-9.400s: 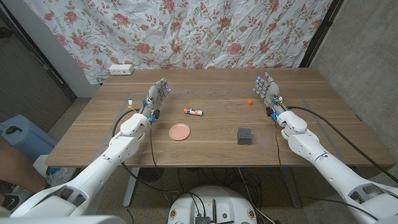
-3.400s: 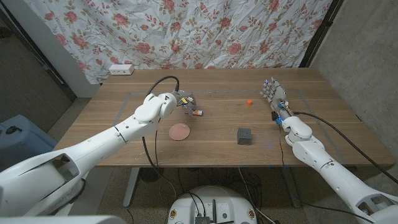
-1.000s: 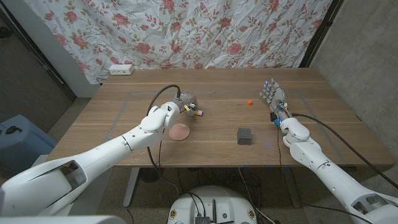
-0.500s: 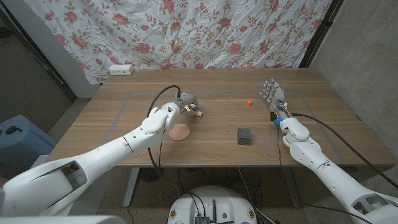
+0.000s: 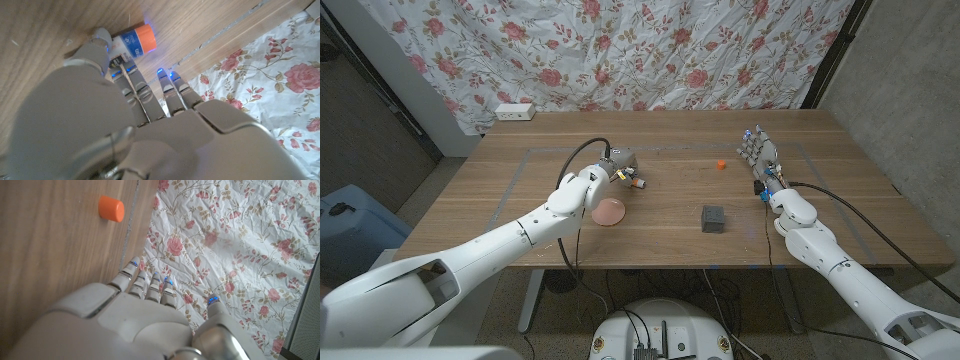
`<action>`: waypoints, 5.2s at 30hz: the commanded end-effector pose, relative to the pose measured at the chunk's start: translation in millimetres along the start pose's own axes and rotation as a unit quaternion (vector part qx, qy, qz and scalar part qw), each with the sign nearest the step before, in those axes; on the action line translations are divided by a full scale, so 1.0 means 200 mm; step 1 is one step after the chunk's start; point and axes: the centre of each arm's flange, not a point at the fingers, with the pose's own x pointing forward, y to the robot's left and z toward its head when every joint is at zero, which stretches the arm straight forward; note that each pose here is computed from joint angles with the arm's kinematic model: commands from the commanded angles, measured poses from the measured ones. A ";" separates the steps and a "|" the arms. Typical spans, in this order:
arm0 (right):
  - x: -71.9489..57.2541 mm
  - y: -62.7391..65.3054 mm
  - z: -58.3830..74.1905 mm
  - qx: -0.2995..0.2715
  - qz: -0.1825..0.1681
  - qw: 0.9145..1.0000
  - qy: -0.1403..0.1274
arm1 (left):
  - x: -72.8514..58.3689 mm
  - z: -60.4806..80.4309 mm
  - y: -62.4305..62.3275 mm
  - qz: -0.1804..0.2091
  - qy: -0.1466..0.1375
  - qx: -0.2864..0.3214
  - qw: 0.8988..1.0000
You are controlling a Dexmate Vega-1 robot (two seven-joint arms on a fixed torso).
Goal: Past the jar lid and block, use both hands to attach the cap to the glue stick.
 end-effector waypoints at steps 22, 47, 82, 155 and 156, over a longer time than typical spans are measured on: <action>0.01 0.00 0.10 -0.030 0.032 0.999 -0.012 | -0.07 -0.03 0.15 0.022 0.024 -0.001 0.999; 0.06 -0.01 0.32 -0.243 0.072 0.967 -0.023 | -0.12 -0.03 0.21 0.033 0.046 -0.024 0.998; 0.17 0.01 0.51 -0.570 0.151 0.806 0.042 | -0.10 -0.06 0.19 0.041 0.054 -0.038 0.997; 0.40 0.25 0.47 -0.775 0.281 0.548 0.139 | -0.09 -0.20 0.09 0.117 0.047 -0.280 0.952; 0.40 0.25 0.47 -0.776 0.280 0.548 0.139 | -0.09 -0.20 0.09 0.118 0.048 -0.281 0.951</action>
